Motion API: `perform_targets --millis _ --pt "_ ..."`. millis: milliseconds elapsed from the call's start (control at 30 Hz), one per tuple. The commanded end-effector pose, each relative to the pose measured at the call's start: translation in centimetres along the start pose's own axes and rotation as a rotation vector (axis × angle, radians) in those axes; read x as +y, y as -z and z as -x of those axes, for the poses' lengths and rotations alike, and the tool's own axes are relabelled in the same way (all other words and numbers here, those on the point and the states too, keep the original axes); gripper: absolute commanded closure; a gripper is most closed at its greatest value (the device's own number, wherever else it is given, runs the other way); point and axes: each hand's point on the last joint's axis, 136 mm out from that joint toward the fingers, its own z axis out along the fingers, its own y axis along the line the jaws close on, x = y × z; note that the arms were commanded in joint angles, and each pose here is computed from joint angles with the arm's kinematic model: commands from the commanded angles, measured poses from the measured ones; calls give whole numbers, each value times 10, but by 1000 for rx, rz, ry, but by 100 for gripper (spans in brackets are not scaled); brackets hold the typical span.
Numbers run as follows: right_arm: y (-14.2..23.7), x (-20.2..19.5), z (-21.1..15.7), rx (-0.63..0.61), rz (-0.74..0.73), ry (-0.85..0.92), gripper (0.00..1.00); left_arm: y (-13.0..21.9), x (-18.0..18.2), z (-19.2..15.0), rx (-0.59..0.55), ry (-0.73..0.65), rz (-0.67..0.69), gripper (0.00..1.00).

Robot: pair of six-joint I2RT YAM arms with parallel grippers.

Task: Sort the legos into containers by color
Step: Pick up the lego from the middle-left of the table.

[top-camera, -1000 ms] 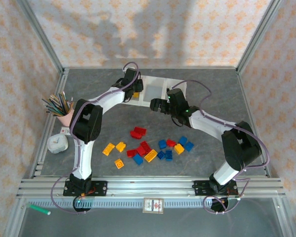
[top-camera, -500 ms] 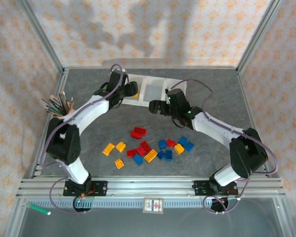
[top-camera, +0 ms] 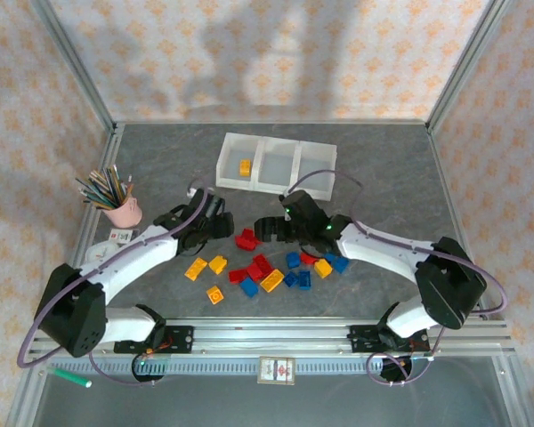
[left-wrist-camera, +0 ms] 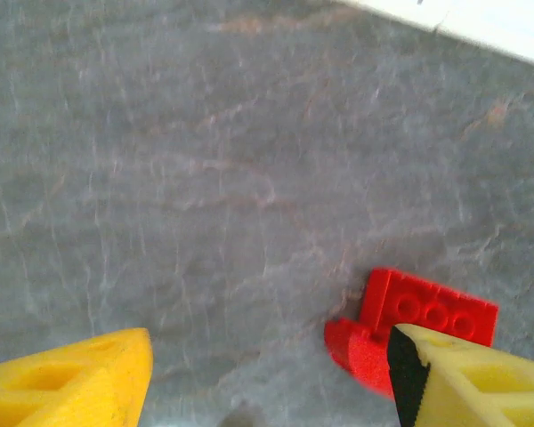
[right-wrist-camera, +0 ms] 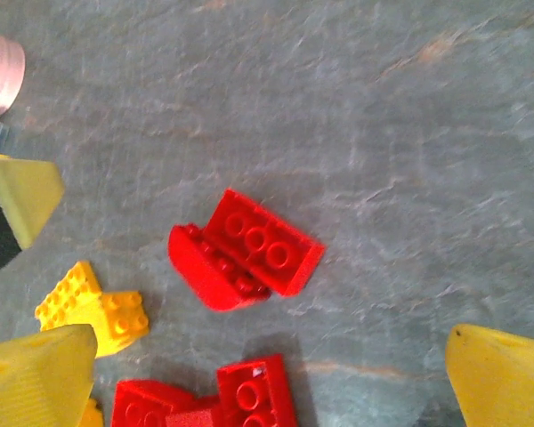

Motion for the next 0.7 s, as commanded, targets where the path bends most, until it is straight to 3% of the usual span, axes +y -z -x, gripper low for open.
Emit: perform_targets --millis 0,167,367,667 --pt "6 7 -5 -16 -2 -22 0 1 16 -25 56 38 68 27" --pt "3 5 -15 1 -1 -37 0 -2 2 -56 127 4 29 27" --pt "3 -3 -24 14 -13 -52 0 -6 15 -87 180 -20 76 27" --pt "-1 -8 -26 13 -31 -45 0 -12 0 -106 228 -58 23 29"
